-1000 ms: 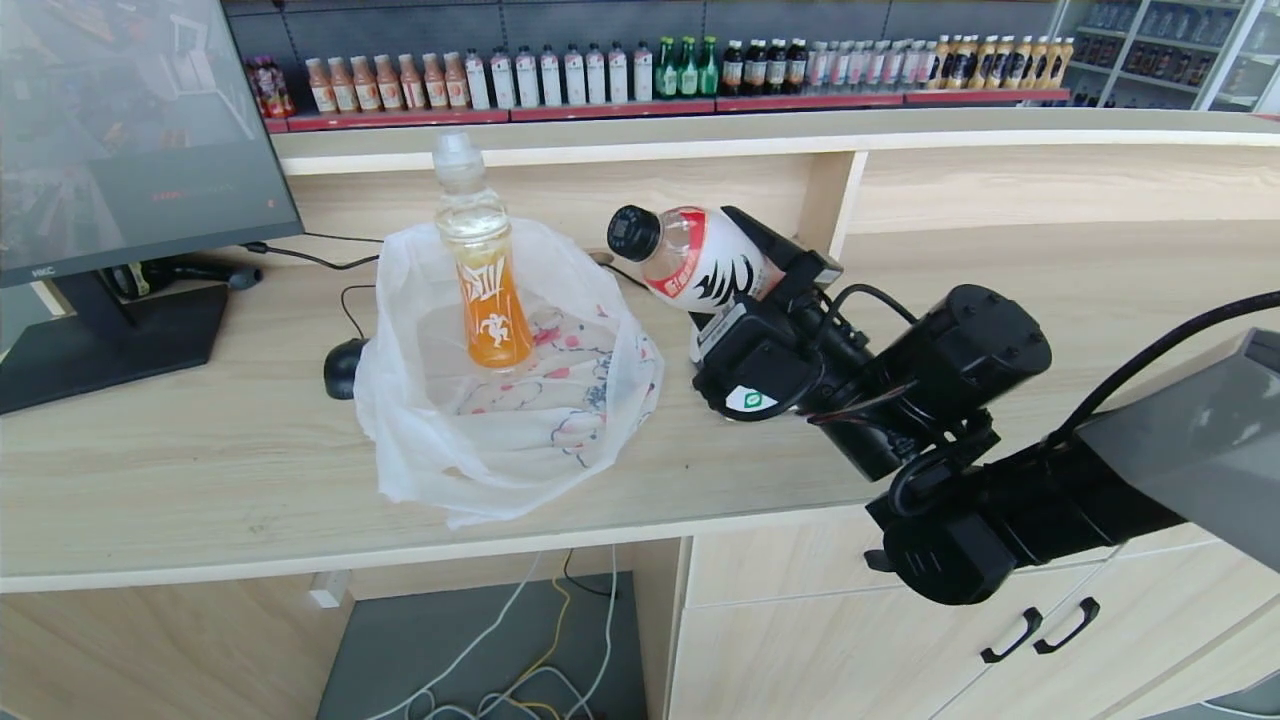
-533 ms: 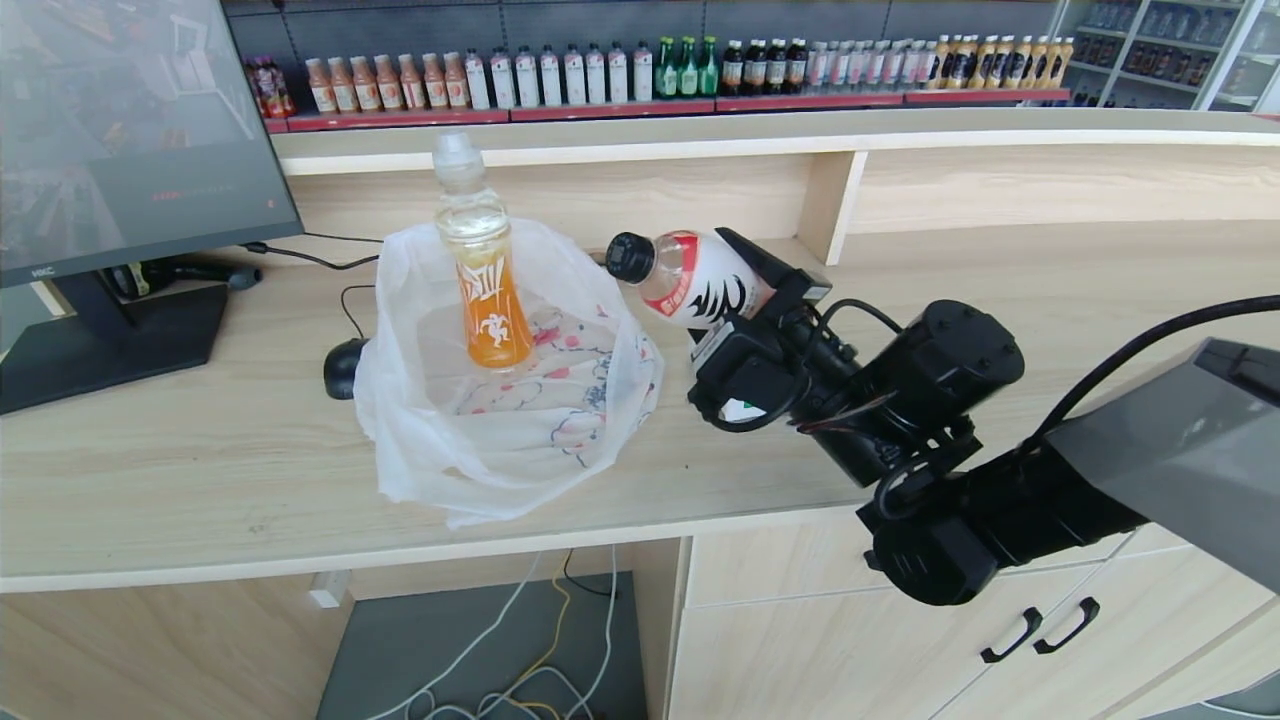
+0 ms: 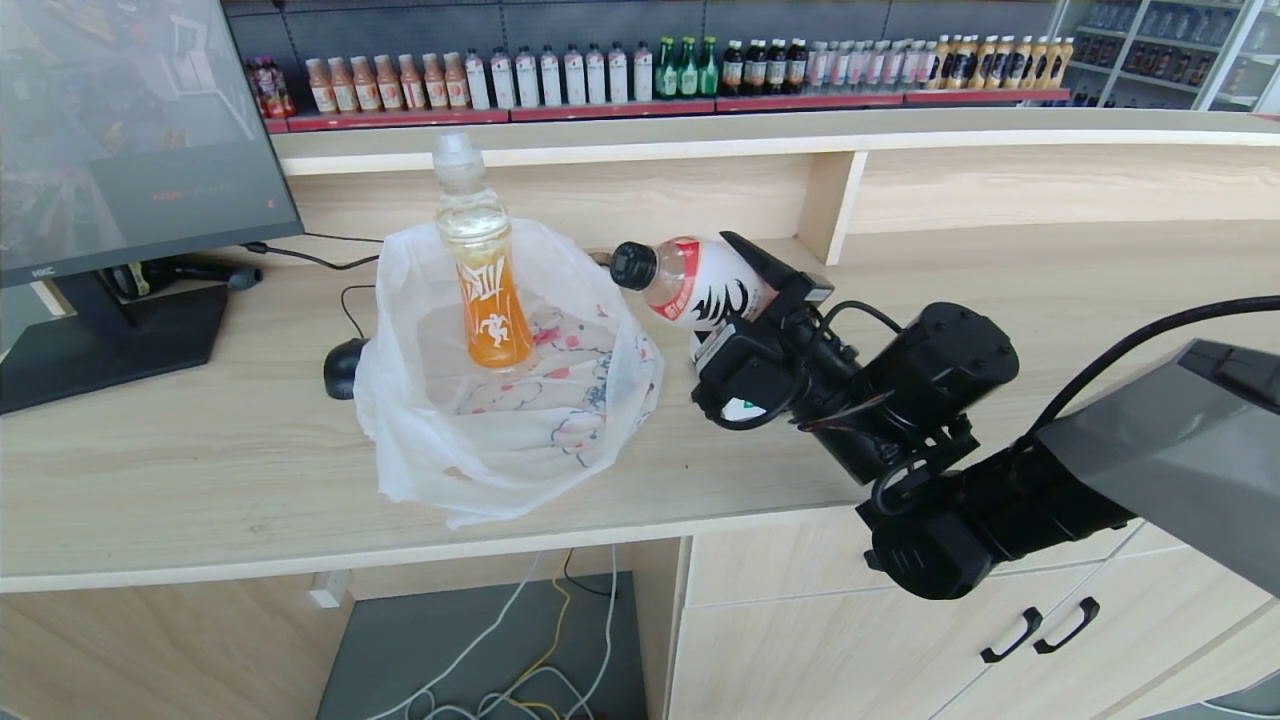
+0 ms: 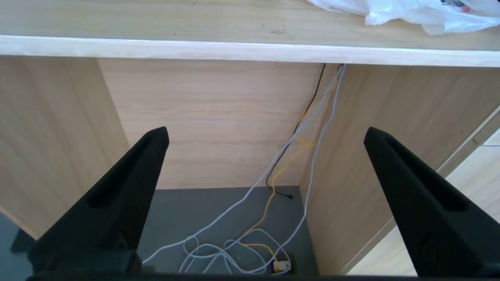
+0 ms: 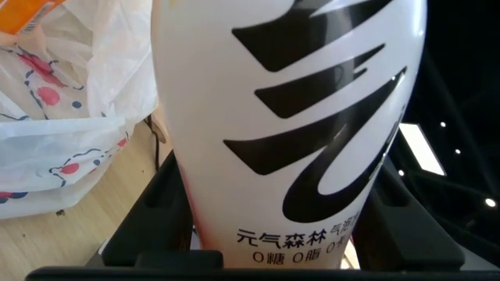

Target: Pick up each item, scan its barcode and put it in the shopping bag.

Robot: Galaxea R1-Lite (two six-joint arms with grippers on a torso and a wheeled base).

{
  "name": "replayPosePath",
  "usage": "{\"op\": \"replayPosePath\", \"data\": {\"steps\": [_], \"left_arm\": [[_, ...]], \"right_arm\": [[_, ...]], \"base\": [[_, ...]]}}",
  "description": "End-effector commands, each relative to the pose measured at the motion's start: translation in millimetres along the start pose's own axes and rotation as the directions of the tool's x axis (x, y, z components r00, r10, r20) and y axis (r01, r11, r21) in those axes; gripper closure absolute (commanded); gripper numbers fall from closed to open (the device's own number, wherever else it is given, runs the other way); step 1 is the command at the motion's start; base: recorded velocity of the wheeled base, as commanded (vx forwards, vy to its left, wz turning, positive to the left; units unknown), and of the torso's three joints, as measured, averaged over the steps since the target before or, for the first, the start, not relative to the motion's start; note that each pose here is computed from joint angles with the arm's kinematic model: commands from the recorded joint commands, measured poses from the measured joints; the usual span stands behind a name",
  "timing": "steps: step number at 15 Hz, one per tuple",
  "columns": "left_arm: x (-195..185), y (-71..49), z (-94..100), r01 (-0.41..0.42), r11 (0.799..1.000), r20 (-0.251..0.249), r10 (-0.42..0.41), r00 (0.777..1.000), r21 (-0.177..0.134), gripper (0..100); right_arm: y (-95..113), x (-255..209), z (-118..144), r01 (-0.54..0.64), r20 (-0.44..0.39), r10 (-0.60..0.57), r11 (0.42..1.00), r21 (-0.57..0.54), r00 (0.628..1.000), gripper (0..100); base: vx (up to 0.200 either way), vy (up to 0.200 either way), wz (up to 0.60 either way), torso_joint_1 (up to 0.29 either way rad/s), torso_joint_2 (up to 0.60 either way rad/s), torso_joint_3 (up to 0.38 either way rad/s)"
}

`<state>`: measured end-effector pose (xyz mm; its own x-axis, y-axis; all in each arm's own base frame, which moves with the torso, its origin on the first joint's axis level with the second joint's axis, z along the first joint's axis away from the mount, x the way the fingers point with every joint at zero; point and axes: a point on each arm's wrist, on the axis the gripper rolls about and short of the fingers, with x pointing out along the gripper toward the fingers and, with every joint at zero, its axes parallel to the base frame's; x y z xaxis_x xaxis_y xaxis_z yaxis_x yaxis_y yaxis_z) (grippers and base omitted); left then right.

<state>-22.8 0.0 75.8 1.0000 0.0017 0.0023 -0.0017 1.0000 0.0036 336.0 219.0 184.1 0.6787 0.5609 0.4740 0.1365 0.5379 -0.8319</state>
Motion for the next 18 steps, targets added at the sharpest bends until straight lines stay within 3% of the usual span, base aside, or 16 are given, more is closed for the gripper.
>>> {"op": "replayPosePath", "data": {"steps": [1, 7, 11, 14, 15, 18], "left_arm": [[0, 0.0, 0.0, -0.001, 1.000, 0.001, 0.001, 1.000, -0.001, 0], [0, 0.0, 0.0, -0.001, 1.000, 0.001, 0.001, 1.000, -0.001, 0], [0, 0.0, 0.0, -0.001, 1.000, 0.001, 0.001, 1.000, -0.001, 0], [0, 0.0, 0.0, -0.001, 1.000, 0.001, 0.001, 1.000, 0.001, 0], [0, 0.0, 0.0, -0.001, 1.000, 0.001, 0.001, 1.000, -0.001, 0], [0, 0.0, 0.0, -0.001, 1.000, 0.001, 0.001, 1.000, -0.001, 0]], "right_arm": [[-1, 0, -4, 0.001, -0.008, -0.001, 1.000, -0.005, 1.000, 100], [-11, 4, -5, 0.041, -0.005, -0.041, 0.999, -0.015, 0.999, 100], [-41, 4, -16, 0.109, -0.025, -0.110, 0.993, -0.039, 0.994, 100], [-75, 1, -15, 0.188, -0.022, -0.187, 0.979, 0.078, 0.982, 100], [-83, 0, -16, 0.217, -0.043, -0.213, 0.966, 0.142, 0.976, 100], [-109, -5, -28, 0.346, -0.151, -0.321, 0.919, 0.186, 0.935, 100]], "base": [[0.000, 0.000, 0.00, 0.000, 0.00, 0.000], [0.000, 0.000, 0.00, 0.000, 0.00, 0.000], [0.000, 0.000, 0.00, 0.000, 0.00, 0.000], [0.000, 0.000, 0.00, 0.000, 0.00, 0.000], [0.000, 0.000, 0.00, 0.000, 0.00, 0.000], [0.000, 0.000, 0.00, 0.000, 0.00, 0.000]]}}
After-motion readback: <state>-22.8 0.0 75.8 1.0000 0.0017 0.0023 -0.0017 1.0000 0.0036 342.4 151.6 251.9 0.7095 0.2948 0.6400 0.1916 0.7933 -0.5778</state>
